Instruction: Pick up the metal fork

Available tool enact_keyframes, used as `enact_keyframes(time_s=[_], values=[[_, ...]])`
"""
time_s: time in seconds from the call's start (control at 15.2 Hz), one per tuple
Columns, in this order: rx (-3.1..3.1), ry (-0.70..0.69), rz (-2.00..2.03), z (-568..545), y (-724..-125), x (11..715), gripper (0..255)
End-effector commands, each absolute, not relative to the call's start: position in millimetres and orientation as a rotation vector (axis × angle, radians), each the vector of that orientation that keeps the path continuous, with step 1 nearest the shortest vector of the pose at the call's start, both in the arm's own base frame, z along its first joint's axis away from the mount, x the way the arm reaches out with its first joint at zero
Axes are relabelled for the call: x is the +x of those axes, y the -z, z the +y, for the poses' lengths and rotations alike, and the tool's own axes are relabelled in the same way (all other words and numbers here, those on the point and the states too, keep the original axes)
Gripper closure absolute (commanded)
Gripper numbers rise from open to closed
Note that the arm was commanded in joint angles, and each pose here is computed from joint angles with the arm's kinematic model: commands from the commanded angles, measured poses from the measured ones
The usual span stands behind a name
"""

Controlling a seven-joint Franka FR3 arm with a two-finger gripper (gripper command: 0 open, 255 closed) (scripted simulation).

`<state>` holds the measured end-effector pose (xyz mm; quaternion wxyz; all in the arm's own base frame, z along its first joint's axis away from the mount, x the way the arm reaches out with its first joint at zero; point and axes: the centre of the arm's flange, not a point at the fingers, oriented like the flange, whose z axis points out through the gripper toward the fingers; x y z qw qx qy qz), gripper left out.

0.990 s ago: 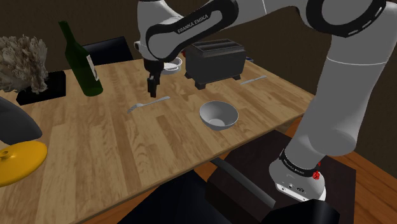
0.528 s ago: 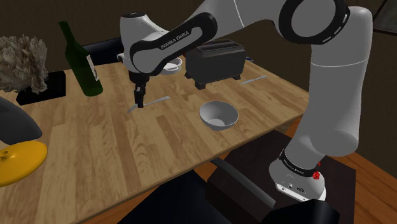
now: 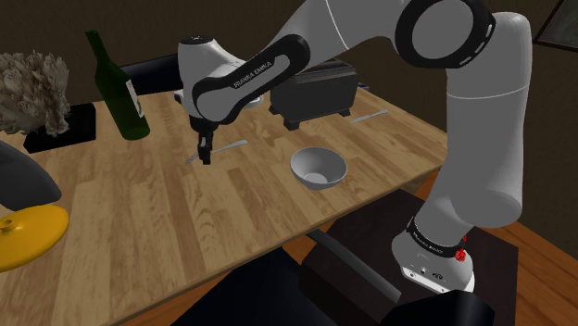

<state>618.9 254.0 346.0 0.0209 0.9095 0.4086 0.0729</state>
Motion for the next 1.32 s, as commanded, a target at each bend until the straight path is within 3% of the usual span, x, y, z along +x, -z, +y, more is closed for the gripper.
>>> enact_keyframes(time_s=[0.0,0.53,1.25], values=[[2.820,-0.227,1.267,254.2,-344.8,618.8,255],[2.820,-0.227,1.267,254.0,-344.5,619.3,255],[2.820,-0.227,1.267,254.0,-402.6,619.3,255]])
